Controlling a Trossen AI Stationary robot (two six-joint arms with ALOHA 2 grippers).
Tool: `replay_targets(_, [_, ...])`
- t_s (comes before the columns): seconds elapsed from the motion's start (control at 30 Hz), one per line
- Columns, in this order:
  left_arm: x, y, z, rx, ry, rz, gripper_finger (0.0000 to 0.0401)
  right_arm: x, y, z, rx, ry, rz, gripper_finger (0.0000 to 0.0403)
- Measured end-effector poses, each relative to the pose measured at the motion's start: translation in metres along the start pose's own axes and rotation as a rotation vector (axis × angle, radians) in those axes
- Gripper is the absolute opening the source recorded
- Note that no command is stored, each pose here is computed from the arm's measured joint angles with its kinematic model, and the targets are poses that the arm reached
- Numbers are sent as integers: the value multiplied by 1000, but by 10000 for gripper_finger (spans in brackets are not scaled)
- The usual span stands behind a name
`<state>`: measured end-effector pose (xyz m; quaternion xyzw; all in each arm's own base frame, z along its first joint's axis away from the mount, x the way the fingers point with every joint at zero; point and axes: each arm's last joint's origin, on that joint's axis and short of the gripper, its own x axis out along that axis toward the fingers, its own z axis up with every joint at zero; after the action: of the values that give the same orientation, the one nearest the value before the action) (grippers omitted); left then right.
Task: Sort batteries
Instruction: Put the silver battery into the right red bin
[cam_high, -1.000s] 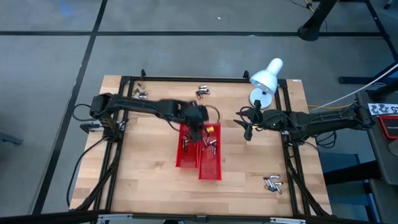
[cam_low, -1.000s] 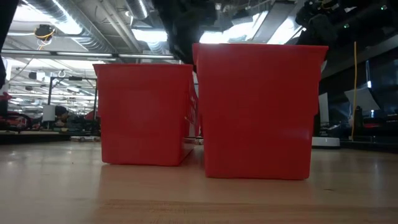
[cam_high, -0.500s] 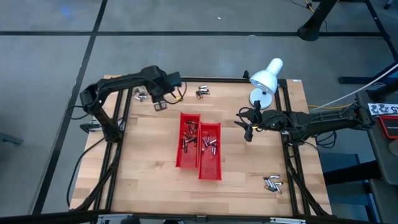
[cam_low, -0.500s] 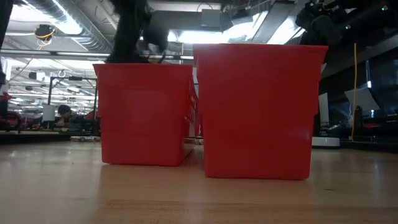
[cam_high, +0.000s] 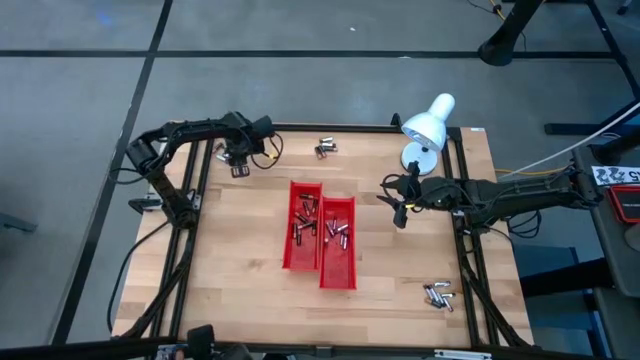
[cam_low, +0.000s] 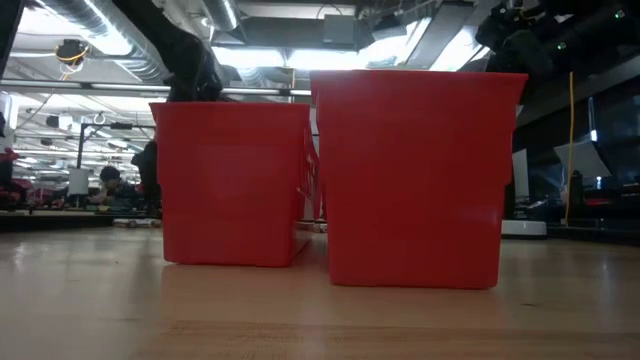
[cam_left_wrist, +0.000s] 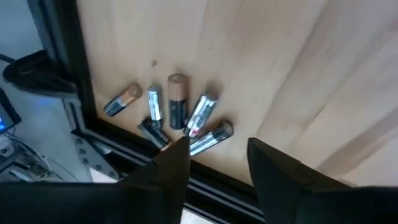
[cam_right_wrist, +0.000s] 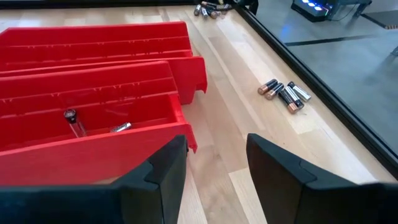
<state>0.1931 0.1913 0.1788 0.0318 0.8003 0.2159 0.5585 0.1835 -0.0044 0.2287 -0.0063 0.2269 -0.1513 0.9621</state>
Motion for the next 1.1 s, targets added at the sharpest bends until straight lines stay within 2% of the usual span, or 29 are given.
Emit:
replay_targets(0.13, [8,-1,4,37,18,-1,189,0,0,0,0,0,0,168])
replay_targets(0.27, [20,3,11,29,20,12,197,0,0,0,3,0,0,168])
replay_targets(0.7, [69,15,14,46,163,-92,165,0,0,0,22,0,0,168])
replay_targets(0.9, [74,13,15,105,162,-121,129,0,0,0,27,1,-1,168])
replay_targets(1.1, [72,8,19,165,156,-120,53,0,0,0,30,0,-1,168])
